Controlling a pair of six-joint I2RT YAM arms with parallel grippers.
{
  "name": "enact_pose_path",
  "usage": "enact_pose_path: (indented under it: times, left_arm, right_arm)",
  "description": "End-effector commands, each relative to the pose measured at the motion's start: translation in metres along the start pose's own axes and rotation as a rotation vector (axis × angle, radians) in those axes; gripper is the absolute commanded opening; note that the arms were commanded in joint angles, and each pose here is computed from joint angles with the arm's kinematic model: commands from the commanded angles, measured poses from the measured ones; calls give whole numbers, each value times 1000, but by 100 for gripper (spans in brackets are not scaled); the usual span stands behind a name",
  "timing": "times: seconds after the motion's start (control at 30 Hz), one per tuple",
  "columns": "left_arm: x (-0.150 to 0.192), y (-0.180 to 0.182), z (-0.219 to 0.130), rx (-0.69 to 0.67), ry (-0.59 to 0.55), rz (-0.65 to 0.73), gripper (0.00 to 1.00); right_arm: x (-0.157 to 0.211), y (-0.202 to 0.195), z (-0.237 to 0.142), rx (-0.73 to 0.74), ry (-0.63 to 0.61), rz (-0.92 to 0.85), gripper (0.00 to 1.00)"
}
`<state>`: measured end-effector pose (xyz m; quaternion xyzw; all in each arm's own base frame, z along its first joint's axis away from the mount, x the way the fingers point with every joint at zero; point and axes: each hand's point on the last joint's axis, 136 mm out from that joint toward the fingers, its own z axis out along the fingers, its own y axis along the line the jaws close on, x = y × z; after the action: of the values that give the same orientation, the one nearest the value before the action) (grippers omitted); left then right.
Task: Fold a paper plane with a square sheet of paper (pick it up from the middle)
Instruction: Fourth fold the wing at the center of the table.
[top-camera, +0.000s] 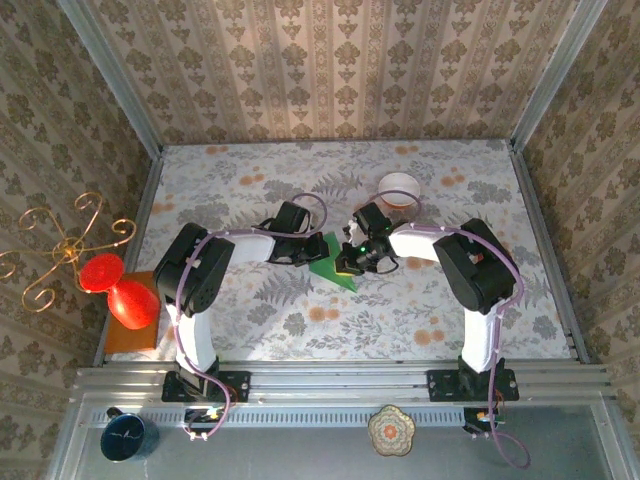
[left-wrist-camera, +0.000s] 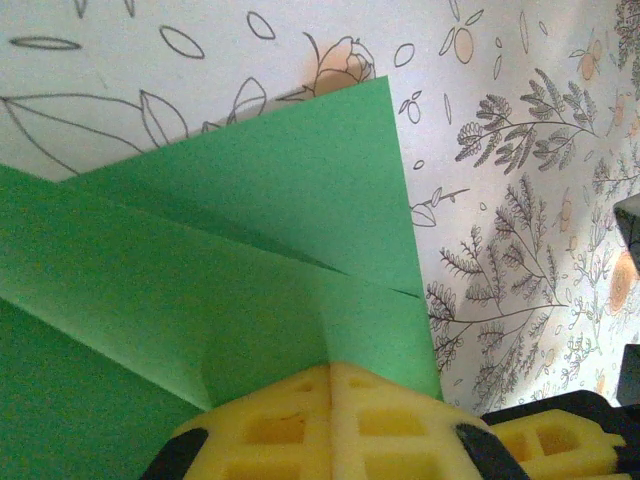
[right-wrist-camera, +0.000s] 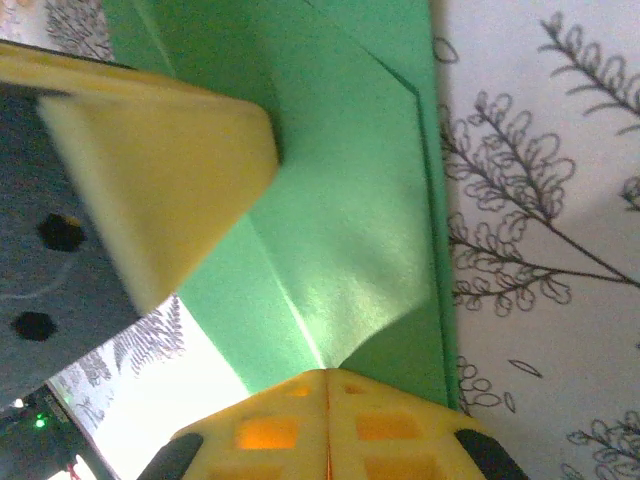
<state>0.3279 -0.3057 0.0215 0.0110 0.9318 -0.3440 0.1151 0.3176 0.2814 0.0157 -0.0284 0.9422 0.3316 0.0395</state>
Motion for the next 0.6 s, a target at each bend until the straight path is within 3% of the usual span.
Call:
enact_pose_path:
  times: [0.0,0.57]
  left_arm:
    - [27,50,8,-179,90,-90,8]
    - [27,53,4,-188,99,-89,8]
  right_arm:
    - [28,-29,6,96,79,26,10]
    - [92,-60,-32,97,53,92,11]
